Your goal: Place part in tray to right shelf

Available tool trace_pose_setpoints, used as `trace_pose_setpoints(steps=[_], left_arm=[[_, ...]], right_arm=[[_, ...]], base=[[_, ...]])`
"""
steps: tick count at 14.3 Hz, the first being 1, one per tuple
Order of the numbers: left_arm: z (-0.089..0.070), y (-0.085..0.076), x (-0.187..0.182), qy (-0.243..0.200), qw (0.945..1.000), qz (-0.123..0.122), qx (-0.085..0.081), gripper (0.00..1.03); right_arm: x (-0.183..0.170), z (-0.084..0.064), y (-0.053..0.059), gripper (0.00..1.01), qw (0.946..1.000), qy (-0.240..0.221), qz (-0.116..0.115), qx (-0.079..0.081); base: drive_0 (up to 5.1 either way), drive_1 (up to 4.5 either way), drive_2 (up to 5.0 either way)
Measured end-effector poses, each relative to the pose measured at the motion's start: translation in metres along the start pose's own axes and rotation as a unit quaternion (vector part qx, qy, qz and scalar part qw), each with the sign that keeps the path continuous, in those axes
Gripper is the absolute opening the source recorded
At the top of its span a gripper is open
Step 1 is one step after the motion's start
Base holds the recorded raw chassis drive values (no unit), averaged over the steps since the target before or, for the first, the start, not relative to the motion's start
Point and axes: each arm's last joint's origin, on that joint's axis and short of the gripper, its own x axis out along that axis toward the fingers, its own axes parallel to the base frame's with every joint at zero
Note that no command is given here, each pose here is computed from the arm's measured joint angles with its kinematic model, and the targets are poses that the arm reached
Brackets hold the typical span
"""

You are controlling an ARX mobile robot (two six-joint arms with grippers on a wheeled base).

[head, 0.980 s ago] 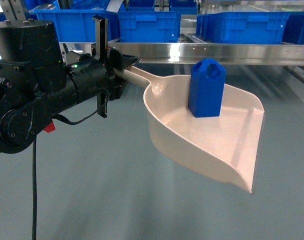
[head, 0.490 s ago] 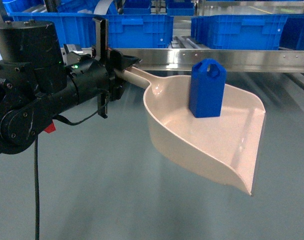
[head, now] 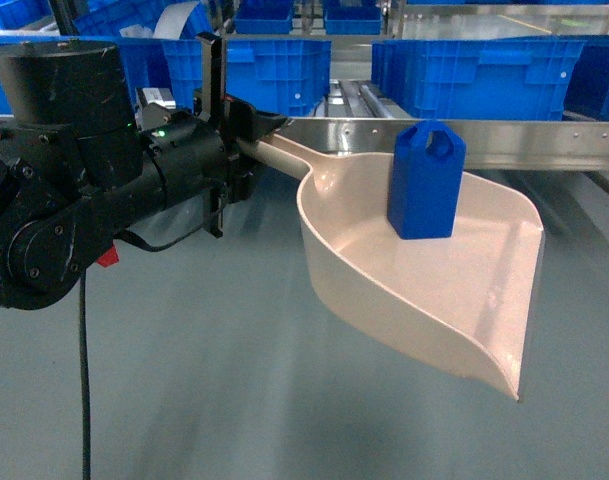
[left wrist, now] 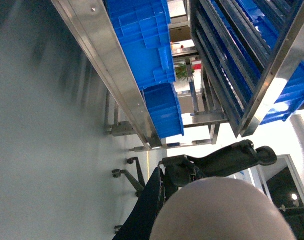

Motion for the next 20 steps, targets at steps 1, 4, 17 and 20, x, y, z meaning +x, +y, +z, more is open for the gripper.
trace_pose_setpoints(steps=[1,4,17,20], left_arm=[[0.0005,0.0001,-0.0002,-0.001,1.0000,0.000,0.000,0.12],[0.0020,0.0004,-0.0007,-0.003,1.0000,0.001,0.000,0.12],[0.0018,0.0008,-0.0007,-0.002,1.0000,0.002,0.000,0.12],[0.0019,0.0000,-0.0007,-0.003,1.0000,-0.001,0.000,0.12]], right_arm=[[0.0000,0.0000,0.0000,0.98,1.0000,0.000,0.000,0.000],[0.0000,0.0000,0.0000,0.98,1.0000,0.000,0.000,0.000],[-0.0002,0.0001,0.0000,0.98,1.0000,-0.001,0.000,0.000],[-0.0002,0.0002,0.0000,0.98,1.0000,-0.001,0.000,0.000]], base=[[0.2,4.12,-3.8],[0.1,3.96,-3.8],[0.6,4.13,-4.2],[0.0,4.28,-4.2]])
